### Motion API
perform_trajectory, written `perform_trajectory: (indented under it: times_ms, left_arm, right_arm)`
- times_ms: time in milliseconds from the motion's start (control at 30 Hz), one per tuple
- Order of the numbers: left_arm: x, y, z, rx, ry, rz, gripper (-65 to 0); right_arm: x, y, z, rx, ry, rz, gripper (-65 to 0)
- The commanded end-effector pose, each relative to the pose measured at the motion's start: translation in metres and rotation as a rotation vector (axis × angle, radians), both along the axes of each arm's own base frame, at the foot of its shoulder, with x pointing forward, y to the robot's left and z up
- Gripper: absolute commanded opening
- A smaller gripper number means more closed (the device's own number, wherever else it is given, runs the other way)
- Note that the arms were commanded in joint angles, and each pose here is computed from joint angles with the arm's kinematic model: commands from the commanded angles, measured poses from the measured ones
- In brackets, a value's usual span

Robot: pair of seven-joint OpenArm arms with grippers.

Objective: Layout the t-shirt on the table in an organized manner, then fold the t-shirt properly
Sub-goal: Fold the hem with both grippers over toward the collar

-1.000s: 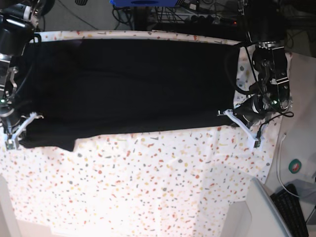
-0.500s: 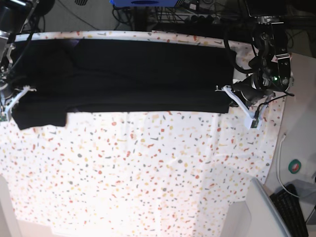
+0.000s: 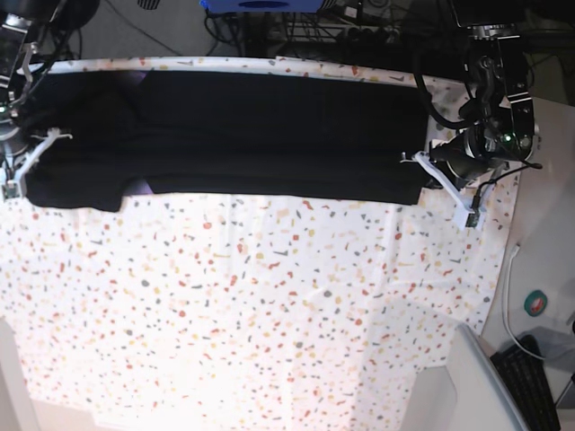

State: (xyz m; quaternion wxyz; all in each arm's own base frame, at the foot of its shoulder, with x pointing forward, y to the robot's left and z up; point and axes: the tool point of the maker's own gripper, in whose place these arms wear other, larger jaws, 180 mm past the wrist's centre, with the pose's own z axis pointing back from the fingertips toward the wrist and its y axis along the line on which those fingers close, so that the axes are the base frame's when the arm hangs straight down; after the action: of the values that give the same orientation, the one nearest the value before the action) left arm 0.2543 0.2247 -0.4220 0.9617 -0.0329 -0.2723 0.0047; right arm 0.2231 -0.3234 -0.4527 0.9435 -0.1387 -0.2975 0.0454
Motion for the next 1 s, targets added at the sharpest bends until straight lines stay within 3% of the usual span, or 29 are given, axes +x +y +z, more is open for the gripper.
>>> perform_trajectory:
  times_ms: [0, 600, 833, 967]
  left_arm:
    - [0.008, 0.005, 0.01, 0.019, -0.039, 0.001, -65.0]
    - [0.0, 0.005, 0.003, 0.022, -0.015, 0.0, -65.0]
    - [-0.015, 0.007, -0.012, 0.013, 0.04, 0.012, -65.0]
    - [-0.015, 0.011, -0.014, 0.013, 0.045, 0.029, -65.0]
  right_arm:
    - [0.008, -0.009, 0.012, -0.027, -0.035, -0.007, -65.0]
    - [-0.015, -0.008, -0.003, -0.02, 0.064, -0.03, -65.0]
    - [-0.015, -0.008, -0.003, -0.019, 0.066, -0.032, -65.0]
    - [-0.024, -0.01, -0.007, -0.021, 0.129, -0.053, -64.7]
